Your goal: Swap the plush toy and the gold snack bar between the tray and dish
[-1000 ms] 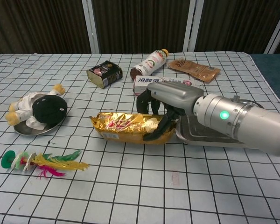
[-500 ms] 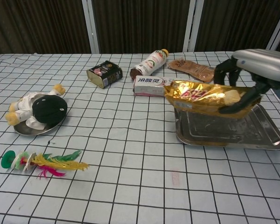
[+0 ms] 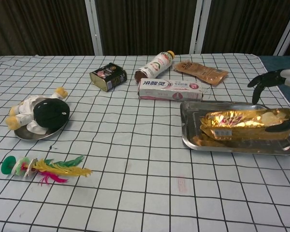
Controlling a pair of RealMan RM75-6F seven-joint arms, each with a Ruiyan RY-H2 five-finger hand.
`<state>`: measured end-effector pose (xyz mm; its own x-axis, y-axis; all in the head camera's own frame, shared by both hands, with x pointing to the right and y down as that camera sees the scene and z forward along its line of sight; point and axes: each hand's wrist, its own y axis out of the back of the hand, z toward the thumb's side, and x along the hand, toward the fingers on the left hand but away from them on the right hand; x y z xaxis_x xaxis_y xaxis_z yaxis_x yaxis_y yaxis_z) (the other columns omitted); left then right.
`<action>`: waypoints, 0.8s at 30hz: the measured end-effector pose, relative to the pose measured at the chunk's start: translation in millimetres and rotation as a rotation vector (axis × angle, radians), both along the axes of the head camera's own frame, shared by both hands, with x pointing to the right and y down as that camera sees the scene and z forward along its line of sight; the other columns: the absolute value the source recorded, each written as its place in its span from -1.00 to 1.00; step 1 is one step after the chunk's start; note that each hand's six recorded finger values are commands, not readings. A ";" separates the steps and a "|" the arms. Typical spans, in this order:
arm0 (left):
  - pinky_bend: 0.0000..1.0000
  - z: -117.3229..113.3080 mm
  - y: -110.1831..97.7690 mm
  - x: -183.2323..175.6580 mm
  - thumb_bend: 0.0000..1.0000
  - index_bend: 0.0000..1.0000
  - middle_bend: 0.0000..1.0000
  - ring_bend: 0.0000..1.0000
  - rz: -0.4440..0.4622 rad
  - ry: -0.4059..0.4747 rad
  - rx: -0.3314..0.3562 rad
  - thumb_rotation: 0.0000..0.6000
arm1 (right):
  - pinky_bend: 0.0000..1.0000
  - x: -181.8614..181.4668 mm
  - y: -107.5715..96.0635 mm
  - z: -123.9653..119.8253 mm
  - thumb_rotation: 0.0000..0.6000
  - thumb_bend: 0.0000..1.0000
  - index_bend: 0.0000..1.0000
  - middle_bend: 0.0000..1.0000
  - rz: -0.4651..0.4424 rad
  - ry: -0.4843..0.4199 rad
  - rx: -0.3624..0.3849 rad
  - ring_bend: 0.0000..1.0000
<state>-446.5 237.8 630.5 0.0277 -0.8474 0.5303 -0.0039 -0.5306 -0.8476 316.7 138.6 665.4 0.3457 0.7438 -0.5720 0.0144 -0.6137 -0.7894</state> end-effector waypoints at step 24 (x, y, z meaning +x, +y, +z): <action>-0.81 -21.3 -4.2 -0.7 -0.07 -0.57 -0.62 -0.80 -0.022 0.041 0.062 1.00 | -1.00 111.5 55.3 -90.8 1.00 -0.83 -1.00 -1.00 0.422 0.195 0.327 -1.00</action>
<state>-447.3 233.6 609.2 0.0296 -0.8793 0.4754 -0.0499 -0.4763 -0.8779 428.2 193.9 574.6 -0.1087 0.9439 -0.3119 0.0399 -0.3094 -0.9501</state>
